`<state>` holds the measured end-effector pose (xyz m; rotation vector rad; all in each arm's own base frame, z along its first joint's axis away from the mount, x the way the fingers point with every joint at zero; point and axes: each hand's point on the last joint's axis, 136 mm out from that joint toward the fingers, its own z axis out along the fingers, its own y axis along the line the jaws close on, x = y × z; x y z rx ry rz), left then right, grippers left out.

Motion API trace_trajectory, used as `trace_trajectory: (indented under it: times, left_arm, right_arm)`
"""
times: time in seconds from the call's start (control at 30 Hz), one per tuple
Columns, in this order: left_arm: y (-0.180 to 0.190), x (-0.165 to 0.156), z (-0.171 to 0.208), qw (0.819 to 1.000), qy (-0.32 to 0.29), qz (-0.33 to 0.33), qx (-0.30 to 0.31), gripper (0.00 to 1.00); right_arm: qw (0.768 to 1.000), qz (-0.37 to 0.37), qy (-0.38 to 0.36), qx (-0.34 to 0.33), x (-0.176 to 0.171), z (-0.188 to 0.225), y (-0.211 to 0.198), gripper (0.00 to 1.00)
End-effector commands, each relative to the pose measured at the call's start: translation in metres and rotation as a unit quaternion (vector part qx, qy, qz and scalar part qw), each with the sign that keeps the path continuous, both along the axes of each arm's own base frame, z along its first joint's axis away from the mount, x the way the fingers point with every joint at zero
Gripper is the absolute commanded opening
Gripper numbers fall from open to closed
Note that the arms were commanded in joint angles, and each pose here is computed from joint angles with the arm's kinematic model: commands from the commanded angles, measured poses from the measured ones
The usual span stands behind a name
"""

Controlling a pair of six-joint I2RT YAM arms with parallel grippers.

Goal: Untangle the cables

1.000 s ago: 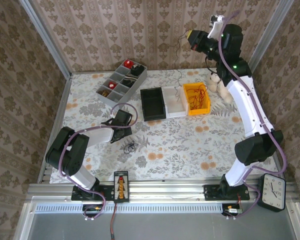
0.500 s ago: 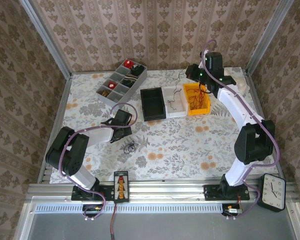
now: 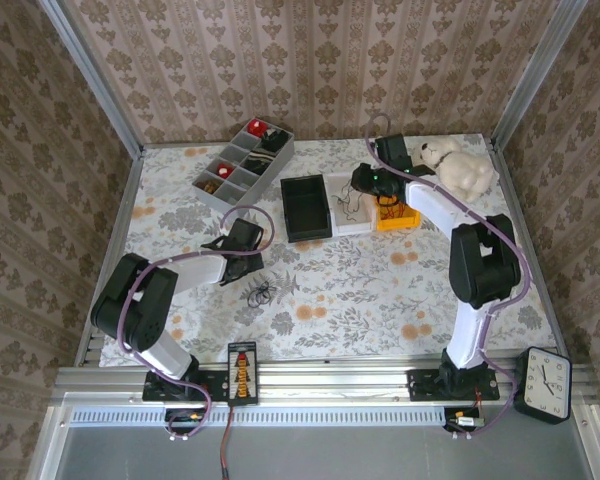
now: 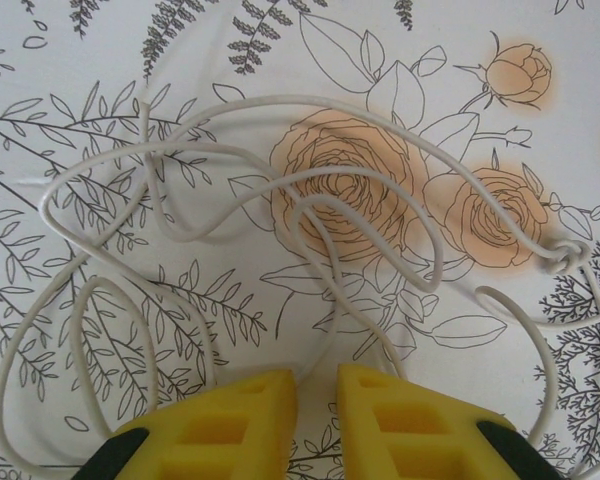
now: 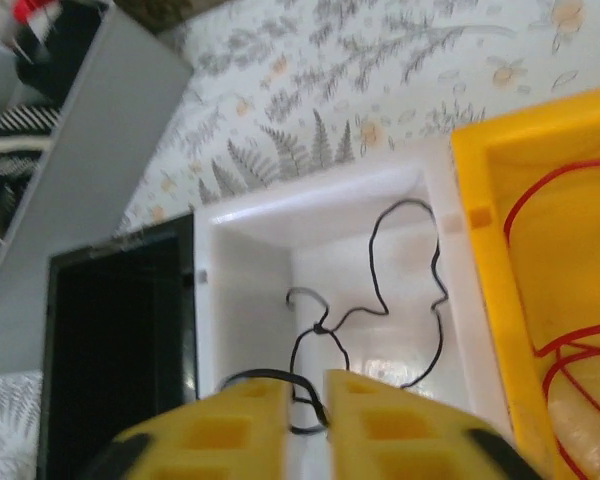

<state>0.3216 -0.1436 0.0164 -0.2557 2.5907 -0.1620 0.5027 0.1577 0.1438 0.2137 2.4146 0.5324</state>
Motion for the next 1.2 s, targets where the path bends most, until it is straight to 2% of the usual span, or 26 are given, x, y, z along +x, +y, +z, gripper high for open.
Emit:
trace_trajectory:
  times: [0.0,0.2,0.27,0.33,0.43,0.5,0.63,0.7,0.77,0.83,0.9,1.0,1.07,1.17]
  left_arm:
    - [0.021,-0.020,-0.030,0.999,0.046,0.002,0.029,0.20]
    - [0.017,-0.020,-0.028,0.999,0.043,-0.012,0.019,0.20]
    - [0.015,-0.020,-0.029,0.999,0.044,-0.015,0.009,0.20]
    - [0.015,-0.019,-0.029,0.999,0.043,-0.013,-0.006,0.20]
    - [0.018,-0.016,-0.028,0.999,0.040,-0.006,-0.035,0.21]
    - [0.021,-0.016,-0.028,0.998,0.041,0.004,-0.052,0.21]
    - [0.027,-0.019,-0.029,0.995,0.049,0.024,-0.079,0.21]
    - [0.033,-0.021,-0.030,0.993,0.056,0.047,-0.092,0.21]
    - [0.039,-0.024,-0.032,0.990,0.061,0.068,-0.104,0.22]
    - [0.041,-0.026,-0.032,0.989,0.063,0.074,-0.115,0.24]
    - [0.039,-0.027,-0.030,0.988,0.067,0.069,-0.121,0.31]
    - [0.036,-0.030,-0.025,0.989,0.067,0.053,-0.124,0.38]
    - [0.036,-0.033,-0.020,0.989,0.064,0.045,-0.123,0.41]
    - [0.035,-0.038,-0.008,0.991,0.057,0.026,-0.117,0.46]
  right_arm:
    - [1.000,-0.004,0.000,-0.024,0.002,0.004,-0.001,0.39]
    - [0.997,0.006,-0.025,-0.070,-0.024,0.025,-0.002,0.48]
    - [0.996,0.050,-0.026,-0.069,-0.047,0.025,0.019,0.48]
    - [0.989,0.132,-0.025,-0.059,-0.080,0.020,0.056,0.48]
    - [0.959,0.279,-0.002,-0.048,-0.145,0.003,0.119,0.48]
    - [0.926,0.372,0.008,-0.063,-0.192,-0.012,0.161,0.48]
    - [0.859,0.500,0.002,-0.111,-0.252,-0.037,0.220,0.48]
    - [0.835,0.533,0.004,-0.138,-0.261,-0.048,0.234,0.48]
    - [0.821,0.553,0.017,-0.145,-0.263,-0.059,0.241,0.48]
    - [0.817,0.556,0.036,-0.152,-0.262,-0.074,0.242,0.48]
    - [0.816,0.556,0.049,-0.149,-0.261,-0.088,0.246,0.48]
    - [0.824,0.545,0.048,-0.146,-0.252,-0.102,0.255,0.47]
    - [0.828,0.540,0.051,-0.145,-0.247,-0.107,0.259,0.41]
    - [0.834,0.533,0.052,-0.130,-0.242,-0.106,0.257,0.19]
